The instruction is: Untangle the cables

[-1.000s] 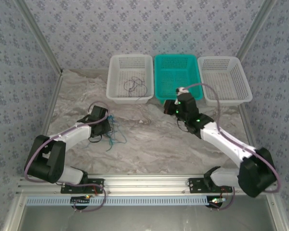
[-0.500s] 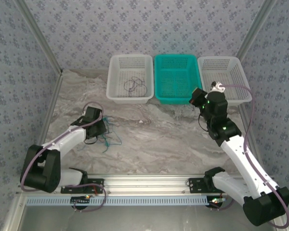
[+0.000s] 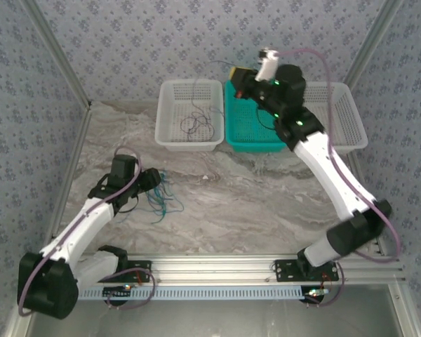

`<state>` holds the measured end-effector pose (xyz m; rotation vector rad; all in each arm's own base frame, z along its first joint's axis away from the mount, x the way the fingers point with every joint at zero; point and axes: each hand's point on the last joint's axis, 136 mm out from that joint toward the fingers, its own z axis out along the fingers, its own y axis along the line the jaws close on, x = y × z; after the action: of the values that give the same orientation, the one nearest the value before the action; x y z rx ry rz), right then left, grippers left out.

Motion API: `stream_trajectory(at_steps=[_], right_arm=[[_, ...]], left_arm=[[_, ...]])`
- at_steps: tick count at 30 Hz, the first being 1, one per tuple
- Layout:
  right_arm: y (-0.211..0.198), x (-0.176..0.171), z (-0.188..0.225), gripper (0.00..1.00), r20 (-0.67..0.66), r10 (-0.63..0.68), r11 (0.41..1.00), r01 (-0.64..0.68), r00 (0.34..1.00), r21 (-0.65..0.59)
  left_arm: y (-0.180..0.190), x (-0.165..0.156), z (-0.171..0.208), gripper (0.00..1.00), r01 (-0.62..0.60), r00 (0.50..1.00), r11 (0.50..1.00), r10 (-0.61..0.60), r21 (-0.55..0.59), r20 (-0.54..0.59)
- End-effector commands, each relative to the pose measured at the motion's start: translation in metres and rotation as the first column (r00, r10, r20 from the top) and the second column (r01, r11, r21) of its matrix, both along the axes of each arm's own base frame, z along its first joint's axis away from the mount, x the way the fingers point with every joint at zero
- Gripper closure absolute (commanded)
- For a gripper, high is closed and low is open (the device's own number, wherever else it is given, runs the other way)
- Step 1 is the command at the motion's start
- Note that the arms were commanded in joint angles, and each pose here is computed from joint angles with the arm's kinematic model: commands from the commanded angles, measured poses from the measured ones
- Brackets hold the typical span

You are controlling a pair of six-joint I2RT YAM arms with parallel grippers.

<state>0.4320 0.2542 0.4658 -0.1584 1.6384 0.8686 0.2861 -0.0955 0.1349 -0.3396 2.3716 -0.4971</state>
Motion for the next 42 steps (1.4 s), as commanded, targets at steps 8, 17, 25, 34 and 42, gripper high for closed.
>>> stream_trajectory(at_steps=[8,17,25,34,42], right_arm=[[0.078,0.120,-0.129,1.00,-0.079,0.002,0.975,-0.020,0.997,-0.219],[0.075,0.114,-0.117,0.35,-0.135,-0.007,0.941,-0.039,0.991,-0.337],[0.063,0.007,-0.081,0.33,-0.140,0.149,0.938,-0.185,0.979,-0.295],[0.098,-0.117,-0.194,0.31,-0.339,0.302,0.891,-0.390,0.891,-0.231],[0.141,-0.142,-0.263,0.32,-0.532,0.360,0.842,-0.513,0.766,-0.169]], left_arm=[[0.005,-0.027,0.024,0.30,-0.001,1.000,1.000,0.001,-0.011,0.000],[0.029,-0.018,0.018,0.24,-0.112,0.993,0.991,0.115,0.078,-0.040],[0.053,0.008,-0.006,0.25,-0.265,0.952,0.959,0.277,0.100,-0.129],[0.053,0.057,-0.046,0.42,-0.234,0.948,0.972,0.219,-0.039,-0.230],[0.042,0.069,-0.069,0.63,-0.194,0.948,0.976,0.159,-0.103,-0.277]])
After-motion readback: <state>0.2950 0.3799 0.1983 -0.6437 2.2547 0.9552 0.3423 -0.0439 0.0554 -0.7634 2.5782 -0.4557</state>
